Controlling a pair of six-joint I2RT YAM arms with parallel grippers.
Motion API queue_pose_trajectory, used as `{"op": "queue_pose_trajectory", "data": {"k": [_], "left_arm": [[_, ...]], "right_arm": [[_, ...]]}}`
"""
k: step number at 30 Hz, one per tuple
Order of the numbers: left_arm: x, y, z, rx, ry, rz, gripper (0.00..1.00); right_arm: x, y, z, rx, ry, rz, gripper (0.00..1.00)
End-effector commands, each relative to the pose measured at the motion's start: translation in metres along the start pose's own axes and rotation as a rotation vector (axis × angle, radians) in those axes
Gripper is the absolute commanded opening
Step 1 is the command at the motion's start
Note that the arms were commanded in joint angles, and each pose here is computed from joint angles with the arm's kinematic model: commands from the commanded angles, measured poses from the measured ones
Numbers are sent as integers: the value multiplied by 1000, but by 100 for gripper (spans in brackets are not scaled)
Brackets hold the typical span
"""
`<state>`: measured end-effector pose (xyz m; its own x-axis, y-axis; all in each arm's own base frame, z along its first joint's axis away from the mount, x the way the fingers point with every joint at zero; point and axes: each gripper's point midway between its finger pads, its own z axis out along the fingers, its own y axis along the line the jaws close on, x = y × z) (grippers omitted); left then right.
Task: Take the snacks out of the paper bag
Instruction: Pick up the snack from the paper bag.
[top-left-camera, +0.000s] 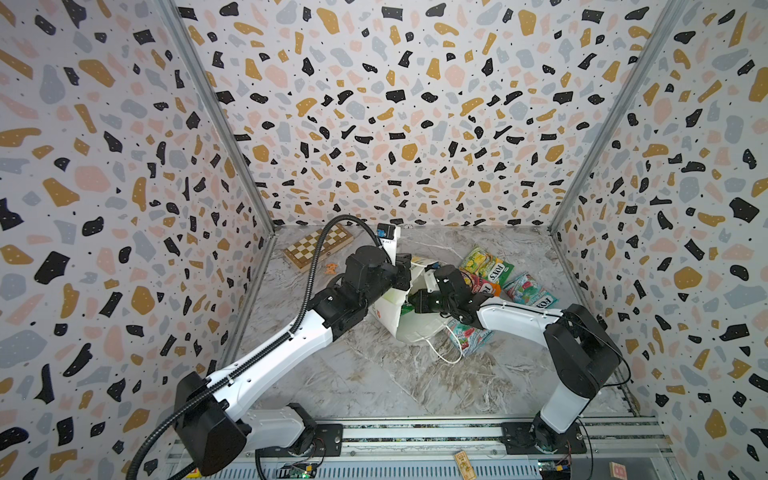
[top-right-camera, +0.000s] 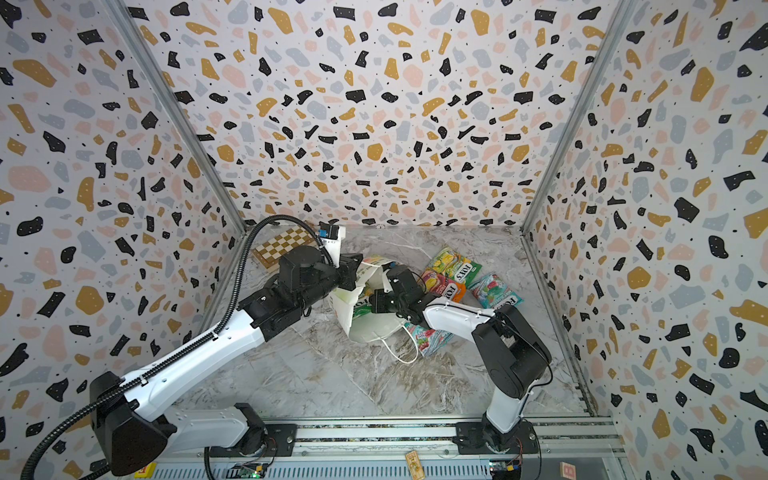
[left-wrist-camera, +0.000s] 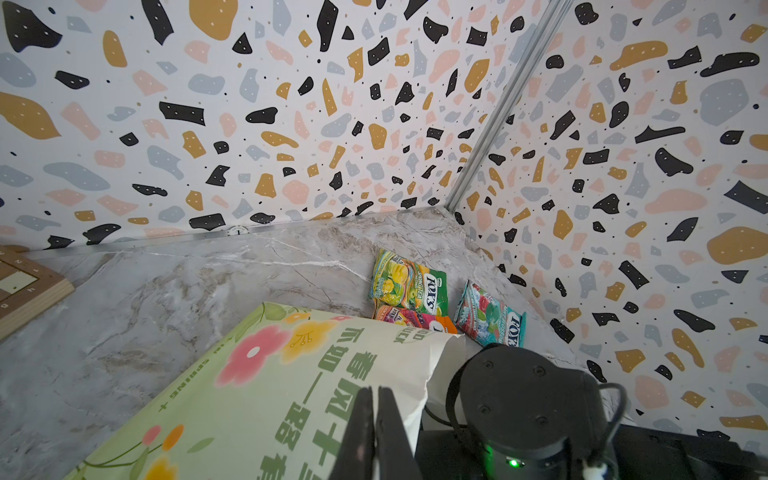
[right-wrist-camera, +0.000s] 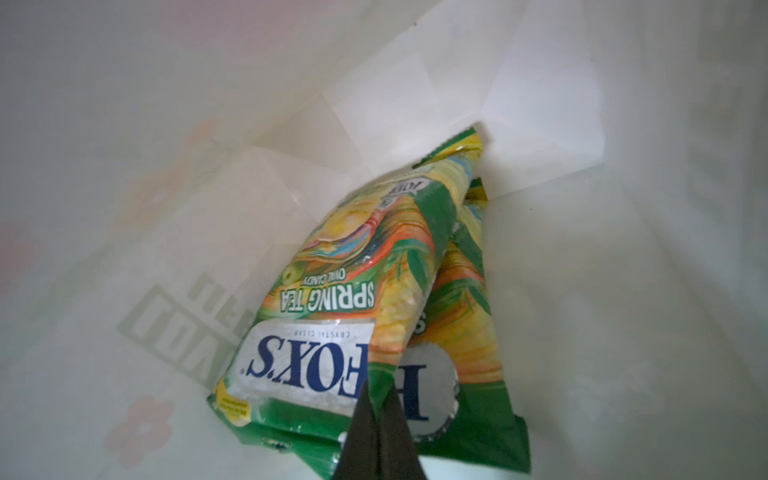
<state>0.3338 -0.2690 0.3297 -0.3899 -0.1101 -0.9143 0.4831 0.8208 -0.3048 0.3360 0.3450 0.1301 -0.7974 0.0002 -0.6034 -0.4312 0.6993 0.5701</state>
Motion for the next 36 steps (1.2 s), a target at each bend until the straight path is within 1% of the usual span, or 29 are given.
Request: {"op": "queue_pose_trajectory", "data": {"k": [1, 6, 17, 25, 36], "left_arm": [[-12, 0, -3, -6, -56, -8, 0], [-11, 6, -2, -41, -58, -12, 0], [-11, 12, -1, -73, -61, -16, 0], [-10, 14, -1, -84, -63, -20, 0], [-11, 14, 0, -86, -66, -23, 0]], "right_arm": [[-27, 35, -27, -116, -83, -71, 0], [-32, 51, -46, -163, -109, -114, 0], [-48, 83, -93, -231, -182, -208, 0], [-63, 96, -133, -229, -261, -256, 0], [-84, 121, -199, -243, -378, -334, 0]]}}
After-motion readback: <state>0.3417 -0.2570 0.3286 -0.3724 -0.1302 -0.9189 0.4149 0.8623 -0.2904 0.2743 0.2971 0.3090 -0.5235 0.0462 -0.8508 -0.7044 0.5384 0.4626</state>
